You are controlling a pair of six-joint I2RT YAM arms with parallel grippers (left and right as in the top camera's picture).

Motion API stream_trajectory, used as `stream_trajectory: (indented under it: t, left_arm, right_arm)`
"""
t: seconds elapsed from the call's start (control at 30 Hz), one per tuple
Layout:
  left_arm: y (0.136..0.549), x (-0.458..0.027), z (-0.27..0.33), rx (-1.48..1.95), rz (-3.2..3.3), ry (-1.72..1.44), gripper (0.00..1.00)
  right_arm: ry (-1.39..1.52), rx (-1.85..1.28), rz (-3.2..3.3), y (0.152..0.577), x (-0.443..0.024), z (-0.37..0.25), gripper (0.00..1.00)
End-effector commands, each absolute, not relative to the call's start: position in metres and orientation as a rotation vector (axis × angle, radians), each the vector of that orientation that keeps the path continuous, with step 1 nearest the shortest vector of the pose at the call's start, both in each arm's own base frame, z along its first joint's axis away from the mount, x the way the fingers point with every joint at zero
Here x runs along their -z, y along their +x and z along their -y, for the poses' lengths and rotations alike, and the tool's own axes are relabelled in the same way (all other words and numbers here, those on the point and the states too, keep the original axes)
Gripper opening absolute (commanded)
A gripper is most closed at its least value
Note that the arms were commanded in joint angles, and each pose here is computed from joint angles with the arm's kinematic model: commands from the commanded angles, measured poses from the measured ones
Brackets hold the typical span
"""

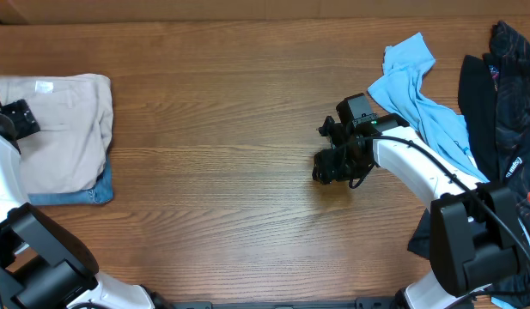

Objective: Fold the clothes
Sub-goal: 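Push the shorts onto the jeans stack and release the left gripper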

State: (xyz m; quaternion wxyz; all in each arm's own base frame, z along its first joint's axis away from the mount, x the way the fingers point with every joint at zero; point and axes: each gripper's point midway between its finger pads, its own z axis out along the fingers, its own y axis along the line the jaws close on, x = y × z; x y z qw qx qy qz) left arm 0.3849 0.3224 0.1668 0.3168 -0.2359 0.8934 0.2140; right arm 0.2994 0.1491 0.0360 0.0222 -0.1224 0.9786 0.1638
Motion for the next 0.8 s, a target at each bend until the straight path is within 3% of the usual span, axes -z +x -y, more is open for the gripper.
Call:
stream_trajectory:
  t: [0.0,0.23,0.33,0.53,0.63,0.7,0.77]
  left_arm:
    - [0.395,-0.207,-0.328,-0.578,-2.258,-0.619,1.0]
    - [0.416,-0.28,-0.288,-0.294,-2.14,-0.522,1.0]
    - [0.427,-0.29,-0.253,-0.105,-2.124,-0.462,1.0]
    - [0.452,-0.28,-0.175,0.031,-2.208,-0.31,1.0]
    - [0.456,-0.268,-0.128,0.106,-2.286,-0.226,1.0]
    - [0.452,-0.257,-0.097,0.152,-2.354,-0.175,1.0]
    - [0.446,-0.247,-0.071,0.195,-2.417,-0.129,1.0]
  right_arm:
    - [-0.395,-0.501,-2.981,0.308,-0.048,-0.151,0.58]
    - [-0.397,-0.504,-2.96,0.313,-0.048,-0.152,0.59]
    - [-0.397,-0.507,-2.937,0.318,-0.05,-0.154,0.65]
    - [-0.349,-0.522,-2.838,0.344,-0.06,-0.16,0.81]
    - [-0.277,-0.531,-2.791,0.364,-0.077,-0.156,0.85]
    - [-0.218,-0.536,-2.753,0.38,-0.092,-0.152,1.0]
    - [-0.194,-0.533,-2.708,0.395,-0.11,-0.146,1.0]
